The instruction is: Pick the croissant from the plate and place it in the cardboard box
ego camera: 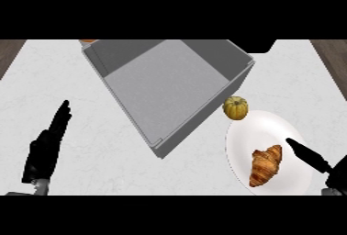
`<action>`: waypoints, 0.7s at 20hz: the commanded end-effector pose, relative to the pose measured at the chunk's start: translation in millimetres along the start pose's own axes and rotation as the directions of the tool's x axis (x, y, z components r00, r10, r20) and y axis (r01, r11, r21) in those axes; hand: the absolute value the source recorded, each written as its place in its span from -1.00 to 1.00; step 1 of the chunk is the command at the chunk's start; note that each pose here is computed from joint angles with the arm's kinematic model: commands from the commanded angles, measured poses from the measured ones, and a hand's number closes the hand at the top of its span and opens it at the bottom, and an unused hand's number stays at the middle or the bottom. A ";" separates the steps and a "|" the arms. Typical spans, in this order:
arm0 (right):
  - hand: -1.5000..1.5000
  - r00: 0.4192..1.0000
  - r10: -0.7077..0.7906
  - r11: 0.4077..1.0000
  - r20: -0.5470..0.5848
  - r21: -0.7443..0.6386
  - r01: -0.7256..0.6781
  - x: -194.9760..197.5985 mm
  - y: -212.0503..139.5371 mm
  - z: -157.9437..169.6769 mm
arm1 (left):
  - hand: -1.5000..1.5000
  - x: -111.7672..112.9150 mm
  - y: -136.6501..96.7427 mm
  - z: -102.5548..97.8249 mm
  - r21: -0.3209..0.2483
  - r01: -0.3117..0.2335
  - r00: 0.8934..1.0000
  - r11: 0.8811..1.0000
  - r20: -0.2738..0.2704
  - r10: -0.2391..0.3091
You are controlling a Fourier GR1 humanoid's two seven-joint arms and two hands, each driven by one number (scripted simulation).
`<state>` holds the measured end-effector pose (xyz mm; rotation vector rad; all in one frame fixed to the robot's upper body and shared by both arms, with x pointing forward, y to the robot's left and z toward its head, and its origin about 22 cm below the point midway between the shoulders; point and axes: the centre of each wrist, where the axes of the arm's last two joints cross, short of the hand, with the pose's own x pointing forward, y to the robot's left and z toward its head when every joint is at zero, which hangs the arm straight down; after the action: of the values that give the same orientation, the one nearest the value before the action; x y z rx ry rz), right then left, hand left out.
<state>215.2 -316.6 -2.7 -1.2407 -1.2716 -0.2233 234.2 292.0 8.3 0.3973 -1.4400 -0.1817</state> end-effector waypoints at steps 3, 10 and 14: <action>-1.00 0.937 0.342 0.909 -0.078 0.282 -0.308 -13.1 -27.7 12.8 | 0.00 -2.3 -5.1 -2.0 0.004 0.005 1.000 1.000 -0.001 -0.005; -1.00 0.810 0.569 0.708 -0.142 0.585 -0.395 41.1 -29.0 37.1 | 0.00 -3.5 6.6 0.5 -0.017 0.025 1.000 1.000 0.009 -0.025; -1.00 0.776 0.606 0.672 -0.172 0.632 -0.384 93.2 -33.3 46.8 | 0.00 7.9 -10.9 -0.4 -0.024 0.001 1.000 1.000 0.006 -0.001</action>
<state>197.9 -274.6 52.5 -0.9443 -0.7059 0.2826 238.9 286.1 9.1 0.3889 -1.4489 -0.2069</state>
